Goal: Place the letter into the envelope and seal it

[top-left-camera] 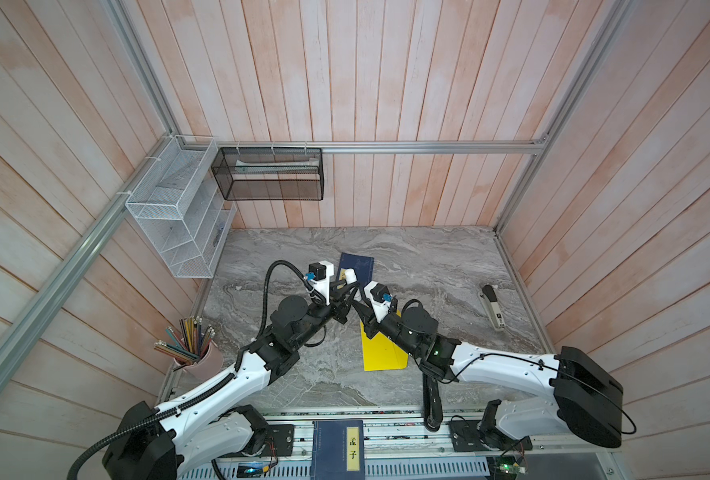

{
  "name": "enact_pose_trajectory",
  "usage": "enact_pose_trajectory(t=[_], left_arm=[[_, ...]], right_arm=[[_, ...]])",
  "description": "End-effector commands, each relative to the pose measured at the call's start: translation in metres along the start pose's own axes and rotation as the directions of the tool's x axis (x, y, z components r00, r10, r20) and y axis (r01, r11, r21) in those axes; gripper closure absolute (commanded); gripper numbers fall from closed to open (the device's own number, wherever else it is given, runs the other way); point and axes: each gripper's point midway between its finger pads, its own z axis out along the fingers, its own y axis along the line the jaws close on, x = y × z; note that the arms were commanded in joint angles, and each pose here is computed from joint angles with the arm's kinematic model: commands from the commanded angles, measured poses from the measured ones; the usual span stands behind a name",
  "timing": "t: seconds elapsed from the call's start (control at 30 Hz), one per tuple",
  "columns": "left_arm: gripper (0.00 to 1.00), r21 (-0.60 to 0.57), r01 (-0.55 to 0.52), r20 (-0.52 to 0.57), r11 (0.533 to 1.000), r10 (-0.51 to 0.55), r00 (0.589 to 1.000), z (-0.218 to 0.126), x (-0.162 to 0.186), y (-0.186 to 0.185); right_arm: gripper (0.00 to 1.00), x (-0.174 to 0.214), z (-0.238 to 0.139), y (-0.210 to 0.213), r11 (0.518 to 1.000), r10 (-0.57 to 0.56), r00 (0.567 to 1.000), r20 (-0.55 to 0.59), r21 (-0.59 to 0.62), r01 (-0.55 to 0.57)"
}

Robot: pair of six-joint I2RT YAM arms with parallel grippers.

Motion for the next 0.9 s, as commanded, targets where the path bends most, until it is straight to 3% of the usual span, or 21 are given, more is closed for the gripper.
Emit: enact_pose_trajectory(t=[0.0,0.3,0.53,0.7,0.83,0.87], left_arm=[[1.0,0.107,0.003,0.017,0.994,-0.005,1.0,0.002,-0.014,-0.018],[1.0,0.3,0.051,-0.022,0.953,-0.046,0.999,-0.016,-0.016,-0.02],[1.0,0.414,0.08,-0.113,0.907,-0.036,0.993,-0.02,-0.003,-0.032],[1.0,0.434,0.077,-0.106,0.898,-0.034,0.994,-0.022,-0.004,-0.035],[1.0,0.427,0.076,-0.097,0.901,-0.039,0.995,-0.022,-0.006,-0.034],[1.0,0.42,0.074,-0.091,0.905,-0.039,0.995,-0.022,-0.007,-0.033]], right_arm=[[0.84,-0.024,-0.002,0.009,0.997,0.033,0.998,0.061,-0.076,-0.028],[0.86,-0.038,-0.025,0.03,0.942,0.128,0.989,0.07,-0.321,-0.099],[0.85,-0.039,-0.042,0.053,0.825,0.176,0.984,-0.007,-0.545,-0.152],[0.85,-0.04,-0.053,0.067,0.739,0.214,0.975,-0.053,-0.644,-0.197],[0.83,-0.035,-0.049,0.065,0.752,0.205,0.976,-0.068,-0.628,-0.202],[0.77,-0.033,-0.045,0.061,0.772,0.2,0.978,-0.067,-0.604,-0.199]])
